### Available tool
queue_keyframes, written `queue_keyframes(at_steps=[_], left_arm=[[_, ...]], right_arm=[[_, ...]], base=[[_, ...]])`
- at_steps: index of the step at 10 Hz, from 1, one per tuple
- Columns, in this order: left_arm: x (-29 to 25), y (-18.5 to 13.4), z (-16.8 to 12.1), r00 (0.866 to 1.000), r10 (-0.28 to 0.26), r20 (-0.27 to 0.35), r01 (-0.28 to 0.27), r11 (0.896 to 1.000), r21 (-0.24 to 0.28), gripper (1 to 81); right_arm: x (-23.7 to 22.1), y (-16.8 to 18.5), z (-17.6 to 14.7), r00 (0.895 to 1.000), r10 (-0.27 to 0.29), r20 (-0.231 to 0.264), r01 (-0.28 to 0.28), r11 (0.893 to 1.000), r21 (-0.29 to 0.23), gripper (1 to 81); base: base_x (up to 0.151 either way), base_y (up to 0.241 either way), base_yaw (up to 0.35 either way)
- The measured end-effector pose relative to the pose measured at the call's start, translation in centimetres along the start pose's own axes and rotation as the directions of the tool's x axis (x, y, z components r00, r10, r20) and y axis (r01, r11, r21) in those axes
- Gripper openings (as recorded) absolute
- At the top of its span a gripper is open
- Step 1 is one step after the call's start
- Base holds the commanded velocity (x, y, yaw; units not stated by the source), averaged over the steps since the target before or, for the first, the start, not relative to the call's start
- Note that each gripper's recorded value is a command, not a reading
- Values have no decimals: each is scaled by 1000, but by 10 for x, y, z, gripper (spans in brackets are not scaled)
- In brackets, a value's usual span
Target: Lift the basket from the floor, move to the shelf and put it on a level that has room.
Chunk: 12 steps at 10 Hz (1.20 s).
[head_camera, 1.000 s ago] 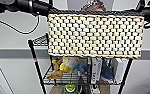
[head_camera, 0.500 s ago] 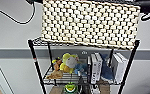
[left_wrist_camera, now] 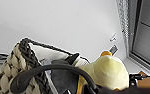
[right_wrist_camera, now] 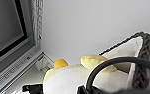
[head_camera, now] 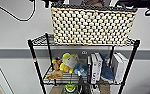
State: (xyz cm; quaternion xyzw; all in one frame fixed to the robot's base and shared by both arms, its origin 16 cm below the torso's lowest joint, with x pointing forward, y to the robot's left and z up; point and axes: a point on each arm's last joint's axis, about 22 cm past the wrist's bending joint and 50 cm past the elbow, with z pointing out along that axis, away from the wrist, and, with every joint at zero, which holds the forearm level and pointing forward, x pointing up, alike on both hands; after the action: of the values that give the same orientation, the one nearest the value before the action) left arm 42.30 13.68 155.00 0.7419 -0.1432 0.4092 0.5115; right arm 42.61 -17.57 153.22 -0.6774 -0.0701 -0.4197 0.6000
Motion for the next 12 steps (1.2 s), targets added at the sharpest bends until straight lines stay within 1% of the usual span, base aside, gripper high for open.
queue_keyframes(at_steps=[1, 2, 4, 5, 7, 8, 9, 11, 12], left_arm=[[2, -5, 3, 1000, -9, 10, 9, 1000, 13, 10], [9, -13, 4, 1000, -25, 5, 25, 999, 27, 10], [29, -42, 5, 998, -44, -34, 46, 997, 58, 10], [37, -60, 6, 997, -63, -49, 66, 995, 81, 10], [41, -100, 19, 994, -98, -53, 104, 988, 117, 10], [40, -119, 33, 994, -100, -48, 106, 985, 139, 10], [47, -127, 48, 993, -101, -63, 109, 983, 145, 10], [55, -132, 69, 994, -88, -61, 97, 981, 169, 10], [59, -137, 74, 994, -89, -66, 99, 979, 179, 10]], right_arm=[[2, 3, 4, 1000, 5, 7, -5, 1000, -10, 10], [6, 4, 9, 1000, -2, 6, 2, 1000, -16, 10], [21, 13, 26, 1000, -23, -4, 22, 999, -39, 10], [23, 24, 35, 1000, -15, -3, 14, 998, -53, 10], [18, 65, 52, 999, 27, 21, -25, 995, -99, 10], [26, 75, 57, 999, 32, -1, -32, 993, -110, 10], [37, 83, 57, 1000, 15, -18, -17, 991, -129, 10], [61, 108, 53, 997, 18, -70, -29, 986, -167, 10], [67, 113, 53, 997, 8, -75, -22, 982, -185, 10]], base=[[0, 0, 0], [0, 0, 0], [0, 0, 0], [0, 0, 0], [0, 0, 0], [0, 0, 0], [0, 0, 0], [0, 0, 0], [0, 0, 0]])
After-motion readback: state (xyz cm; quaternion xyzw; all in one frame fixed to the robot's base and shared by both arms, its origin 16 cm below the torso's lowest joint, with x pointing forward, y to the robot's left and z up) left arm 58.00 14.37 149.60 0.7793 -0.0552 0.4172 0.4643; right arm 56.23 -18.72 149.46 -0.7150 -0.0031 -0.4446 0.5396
